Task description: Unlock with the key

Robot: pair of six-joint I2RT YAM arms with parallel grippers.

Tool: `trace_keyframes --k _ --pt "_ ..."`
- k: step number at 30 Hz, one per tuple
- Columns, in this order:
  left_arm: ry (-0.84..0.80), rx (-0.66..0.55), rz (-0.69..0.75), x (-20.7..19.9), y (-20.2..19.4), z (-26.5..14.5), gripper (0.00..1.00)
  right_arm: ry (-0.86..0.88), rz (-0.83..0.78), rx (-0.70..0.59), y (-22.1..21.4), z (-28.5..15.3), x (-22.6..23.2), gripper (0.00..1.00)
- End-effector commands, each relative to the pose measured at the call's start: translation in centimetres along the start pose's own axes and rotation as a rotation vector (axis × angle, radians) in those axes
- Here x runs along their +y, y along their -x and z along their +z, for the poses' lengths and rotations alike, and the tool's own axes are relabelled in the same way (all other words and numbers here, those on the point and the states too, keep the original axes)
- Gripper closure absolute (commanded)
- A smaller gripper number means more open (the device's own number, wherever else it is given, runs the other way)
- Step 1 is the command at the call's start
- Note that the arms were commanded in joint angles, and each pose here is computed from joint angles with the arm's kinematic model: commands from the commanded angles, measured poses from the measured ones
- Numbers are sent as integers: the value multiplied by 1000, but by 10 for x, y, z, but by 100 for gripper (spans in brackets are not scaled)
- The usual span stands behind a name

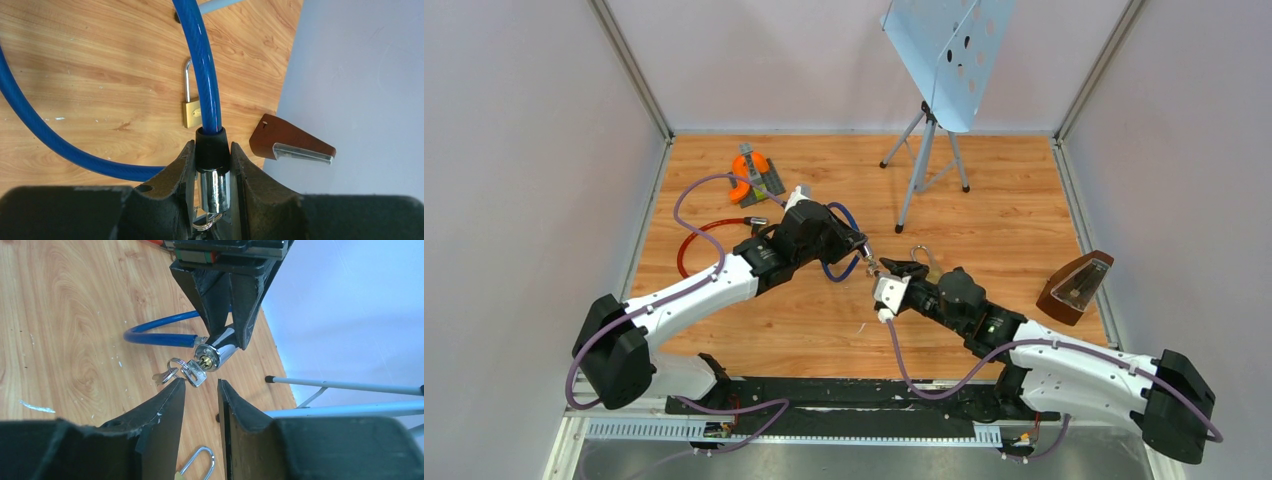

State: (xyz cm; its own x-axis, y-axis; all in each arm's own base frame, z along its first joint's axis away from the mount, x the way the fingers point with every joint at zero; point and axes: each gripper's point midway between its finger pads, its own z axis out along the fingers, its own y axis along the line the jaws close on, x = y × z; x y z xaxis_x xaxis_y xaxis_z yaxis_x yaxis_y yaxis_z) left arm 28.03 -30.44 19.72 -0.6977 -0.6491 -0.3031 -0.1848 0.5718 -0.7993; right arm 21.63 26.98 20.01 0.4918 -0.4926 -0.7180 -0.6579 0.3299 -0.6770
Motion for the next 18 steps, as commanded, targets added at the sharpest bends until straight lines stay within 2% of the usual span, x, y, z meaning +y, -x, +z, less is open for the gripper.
trace_keyframes --k 1,13,18 --pt "-54 -28 4 -23 11 -4 100 -50 -64 -45 16 4 -15 67" --pt "-59 -21 3 -25 10 -3 100 -9 -107 -28 13 12 -5 67" --pt "-61 -17 -2 -25 9 -3 100 -45 -63 -27 13 17 -9 77"
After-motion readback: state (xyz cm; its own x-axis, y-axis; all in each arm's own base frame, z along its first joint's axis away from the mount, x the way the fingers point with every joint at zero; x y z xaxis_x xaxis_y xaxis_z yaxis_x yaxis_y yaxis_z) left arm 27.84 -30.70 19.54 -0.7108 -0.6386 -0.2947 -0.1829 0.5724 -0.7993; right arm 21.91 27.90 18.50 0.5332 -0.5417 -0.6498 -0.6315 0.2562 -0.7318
